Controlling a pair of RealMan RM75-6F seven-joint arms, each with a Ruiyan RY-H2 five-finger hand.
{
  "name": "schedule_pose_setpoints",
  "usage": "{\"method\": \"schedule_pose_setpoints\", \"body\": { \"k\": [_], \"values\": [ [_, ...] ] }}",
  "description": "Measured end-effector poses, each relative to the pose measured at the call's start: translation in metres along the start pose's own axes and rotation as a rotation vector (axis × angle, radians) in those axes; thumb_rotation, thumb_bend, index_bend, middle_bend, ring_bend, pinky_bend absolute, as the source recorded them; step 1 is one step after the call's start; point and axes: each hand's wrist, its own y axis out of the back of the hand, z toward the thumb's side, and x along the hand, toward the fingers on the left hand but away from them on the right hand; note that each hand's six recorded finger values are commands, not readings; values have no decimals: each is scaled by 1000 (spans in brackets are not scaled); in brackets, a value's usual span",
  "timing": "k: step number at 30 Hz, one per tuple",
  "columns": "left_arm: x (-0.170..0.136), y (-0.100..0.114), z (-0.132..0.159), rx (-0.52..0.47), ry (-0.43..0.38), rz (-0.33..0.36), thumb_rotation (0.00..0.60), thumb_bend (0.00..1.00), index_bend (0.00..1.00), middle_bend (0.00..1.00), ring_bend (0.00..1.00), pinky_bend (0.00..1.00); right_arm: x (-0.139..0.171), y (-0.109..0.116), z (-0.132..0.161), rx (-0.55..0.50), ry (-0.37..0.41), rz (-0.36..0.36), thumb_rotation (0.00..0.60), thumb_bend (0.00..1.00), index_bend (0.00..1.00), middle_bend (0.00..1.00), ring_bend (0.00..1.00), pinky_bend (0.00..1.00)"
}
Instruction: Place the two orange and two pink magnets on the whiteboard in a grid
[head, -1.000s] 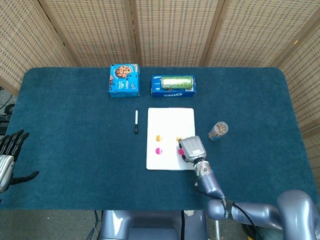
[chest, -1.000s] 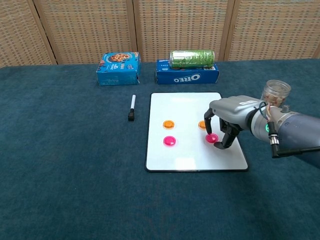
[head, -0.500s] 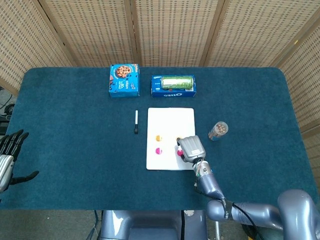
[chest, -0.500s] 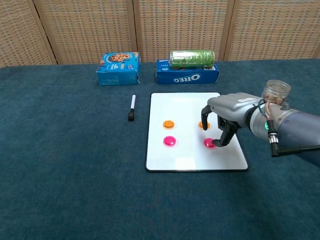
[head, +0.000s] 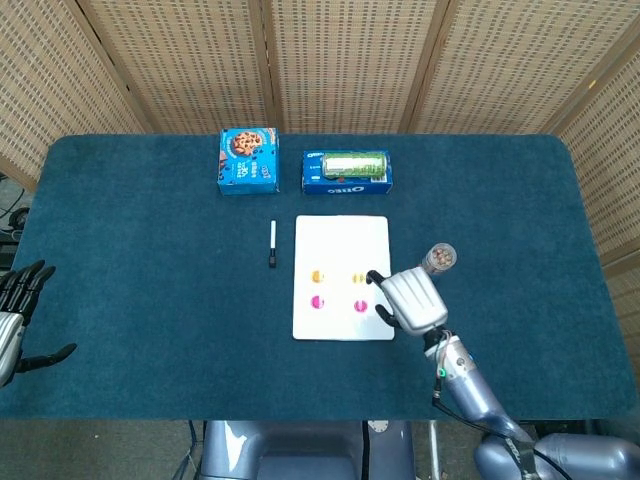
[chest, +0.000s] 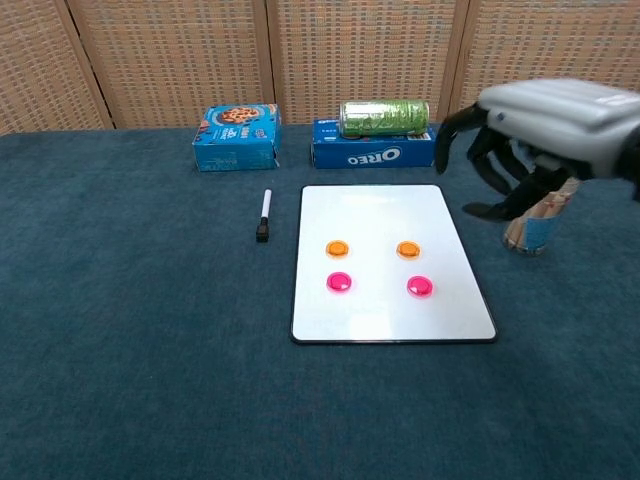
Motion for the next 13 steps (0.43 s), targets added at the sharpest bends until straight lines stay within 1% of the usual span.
{"method": "schedule_pose_setpoints", "body": {
  "k": [1, 2, 3, 4, 6, 8, 9, 11, 13],
  "values": [
    [-1, 0, 1, 1, -3, 0, 600, 0, 0, 0, 0, 0, 8, 8, -5, 0, 13, -32, 600, 199, 312, 252, 180, 368],
    [-1, 0, 1, 3, -5, 0, 600, 0, 0, 0, 0, 0, 17, 16, -11, 0, 24, -64, 600, 162, 284, 192, 117, 313],
    [-2, -1, 1, 5, -7, 1, 600, 0, 0, 0, 0, 0, 31, 26, -21, -5, 34, -105, 600, 99, 240, 108, 47, 250],
    [-3, -1, 2, 8, -9, 1, 600, 0, 0, 0, 0, 0, 42, 33, -29, -12, 37, -132, 600, 45, 192, 46, 9, 201],
    [-4, -1, 2, 12, -10, 4, 600, 0, 0, 0, 0, 0, 69, 45, -52, -29, 17, -175, 600, 0, 109, 1, 0, 129],
    [-6, -1, 2, 16, -9, 11, 600, 0, 0, 0, 0, 0, 93, 47, -74, -38, -27, -181, 600, 0, 26, 0, 0, 59],
    [-6, 0, 2, 18, -9, 16, 600, 0, 0, 0, 0, 0, 109, 47, -89, -33, -67, -175, 600, 0, 10, 0, 0, 38],
    [-7, 1, 3, 26, -7, 35, 600, 0, 0, 0, 0, 0, 131, 45, -108, -23, -141, -169, 600, 0, 0, 0, 0, 3],
    [-9, 3, 3, 43, -4, 58, 600, 0, 0, 0, 0, 0, 157, 40, -126, -16, -245, -160, 600, 0, 0, 0, 0, 0]
  ]
}}
